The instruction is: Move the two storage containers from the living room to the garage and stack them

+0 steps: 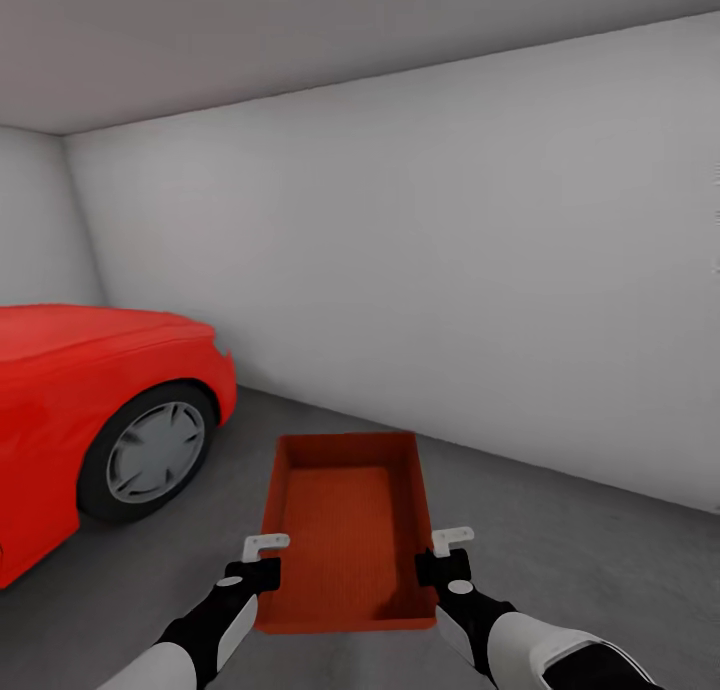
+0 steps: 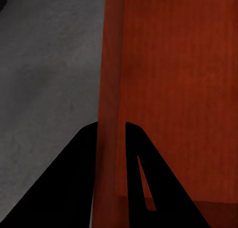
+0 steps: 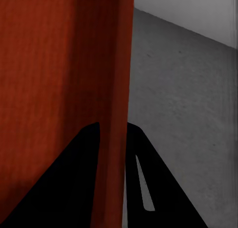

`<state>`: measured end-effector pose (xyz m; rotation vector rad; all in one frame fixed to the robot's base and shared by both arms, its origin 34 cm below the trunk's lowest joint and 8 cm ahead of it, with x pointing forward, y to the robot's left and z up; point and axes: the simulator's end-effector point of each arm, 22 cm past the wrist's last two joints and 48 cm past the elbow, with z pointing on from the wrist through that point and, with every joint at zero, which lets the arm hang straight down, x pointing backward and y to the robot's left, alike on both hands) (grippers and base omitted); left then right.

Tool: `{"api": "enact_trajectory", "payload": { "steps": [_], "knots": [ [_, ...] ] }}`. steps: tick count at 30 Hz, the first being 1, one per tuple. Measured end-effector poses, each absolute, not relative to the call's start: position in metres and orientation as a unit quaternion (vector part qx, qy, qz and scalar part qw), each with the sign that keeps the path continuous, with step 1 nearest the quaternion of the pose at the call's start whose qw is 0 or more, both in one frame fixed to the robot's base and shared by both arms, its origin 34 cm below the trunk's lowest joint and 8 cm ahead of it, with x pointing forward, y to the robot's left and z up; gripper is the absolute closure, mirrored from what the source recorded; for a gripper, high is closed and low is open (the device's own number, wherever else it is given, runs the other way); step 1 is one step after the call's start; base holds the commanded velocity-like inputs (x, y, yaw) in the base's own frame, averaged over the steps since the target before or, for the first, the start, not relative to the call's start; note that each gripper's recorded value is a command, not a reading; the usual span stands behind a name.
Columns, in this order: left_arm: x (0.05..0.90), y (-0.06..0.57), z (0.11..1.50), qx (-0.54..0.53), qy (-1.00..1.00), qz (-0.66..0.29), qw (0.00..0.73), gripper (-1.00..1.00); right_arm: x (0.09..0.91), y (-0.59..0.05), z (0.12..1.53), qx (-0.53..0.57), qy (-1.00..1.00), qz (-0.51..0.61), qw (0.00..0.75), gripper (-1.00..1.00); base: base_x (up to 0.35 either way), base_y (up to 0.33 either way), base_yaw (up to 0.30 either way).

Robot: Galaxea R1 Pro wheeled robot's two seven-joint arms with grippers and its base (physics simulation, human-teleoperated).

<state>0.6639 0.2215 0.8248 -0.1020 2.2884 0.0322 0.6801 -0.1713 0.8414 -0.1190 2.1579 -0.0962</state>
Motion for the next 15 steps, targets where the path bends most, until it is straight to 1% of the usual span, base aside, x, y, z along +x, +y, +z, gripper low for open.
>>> {"api": "enact_trajectory", "payload": {
  "steps": [15],
  "knots": [
    [0.6648,0.2211,0.8286,-0.041,0.908,0.013,0.416,1.0,0.681,-0.1717,0.8452,-0.048,0.879,-0.039,0.473,1.0,0.322,0.158,-0.275]
  ]
}}
